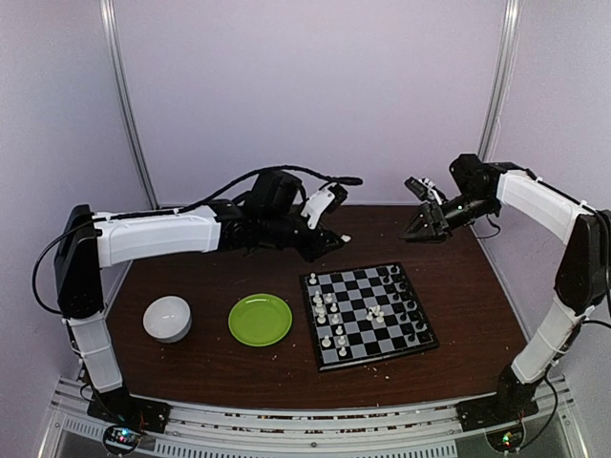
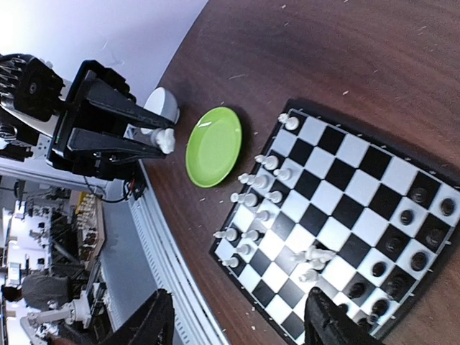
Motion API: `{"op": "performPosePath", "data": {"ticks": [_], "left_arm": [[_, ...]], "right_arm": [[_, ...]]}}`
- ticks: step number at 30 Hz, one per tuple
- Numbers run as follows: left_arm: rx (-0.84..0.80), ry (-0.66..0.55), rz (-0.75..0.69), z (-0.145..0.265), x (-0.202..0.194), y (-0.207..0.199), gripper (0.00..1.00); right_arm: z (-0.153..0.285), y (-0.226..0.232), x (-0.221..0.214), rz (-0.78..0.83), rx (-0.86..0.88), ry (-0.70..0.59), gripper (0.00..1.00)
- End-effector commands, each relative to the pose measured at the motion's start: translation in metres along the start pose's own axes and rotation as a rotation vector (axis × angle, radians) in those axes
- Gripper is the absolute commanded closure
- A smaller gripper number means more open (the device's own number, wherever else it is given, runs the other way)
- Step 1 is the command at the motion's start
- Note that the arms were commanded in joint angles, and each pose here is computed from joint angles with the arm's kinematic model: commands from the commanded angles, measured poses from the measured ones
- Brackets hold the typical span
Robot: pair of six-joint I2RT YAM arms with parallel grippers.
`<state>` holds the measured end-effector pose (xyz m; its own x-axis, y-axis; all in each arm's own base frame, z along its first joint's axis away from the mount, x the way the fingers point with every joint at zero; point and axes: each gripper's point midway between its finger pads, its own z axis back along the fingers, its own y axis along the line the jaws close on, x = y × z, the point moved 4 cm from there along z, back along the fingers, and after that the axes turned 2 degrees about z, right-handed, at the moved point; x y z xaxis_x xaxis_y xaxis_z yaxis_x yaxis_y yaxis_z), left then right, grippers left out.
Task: Set up the chess pieces on the board
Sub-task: Pass from the left arm to the right
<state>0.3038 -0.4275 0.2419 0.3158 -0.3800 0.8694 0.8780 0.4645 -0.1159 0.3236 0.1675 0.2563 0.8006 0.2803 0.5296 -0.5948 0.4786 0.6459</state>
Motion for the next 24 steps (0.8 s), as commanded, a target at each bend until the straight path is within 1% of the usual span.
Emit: {"op": "performPosePath", "data": {"ticks": [1, 5, 9, 14, 19, 24], "left_arm": [[0.029, -0.078, -0.012, 0.008, 0.016, -0.014, 0.85], [0.029, -0.096, -0.030, 0.010, 0.021, -0.025, 0.85], [0.035, -0.109, -0.046, 0.010, 0.025, -0.032, 0.85], [0.028, -0.125, -0.048, 0.010, 0.027, -0.036, 0.85], [0.020, -0.142, -0.050, 0.011, 0.031, -0.040, 0.85], [0.016, -0.152, -0.050, 0.010, 0.032, -0.040, 0.85]], "right_arm": [[-0.016, 0.033, 0.004, -0.052, 0.165, 0.032, 0.40], [-0.027, 0.044, 0.015, -0.031, 0.206, 0.066, 0.43], [-0.042, 0.046, 0.016, -0.077, 0.246, 0.108, 0.44], [-0.060, 0.042, 0.014, -0.126, 0.290, 0.132, 0.48], [-0.066, 0.043, 0.014, -0.133, 0.317, 0.134, 0.50], [-0.070, 0.047, 0.015, -0.174, 0.395, 0.128, 0.53]]}}
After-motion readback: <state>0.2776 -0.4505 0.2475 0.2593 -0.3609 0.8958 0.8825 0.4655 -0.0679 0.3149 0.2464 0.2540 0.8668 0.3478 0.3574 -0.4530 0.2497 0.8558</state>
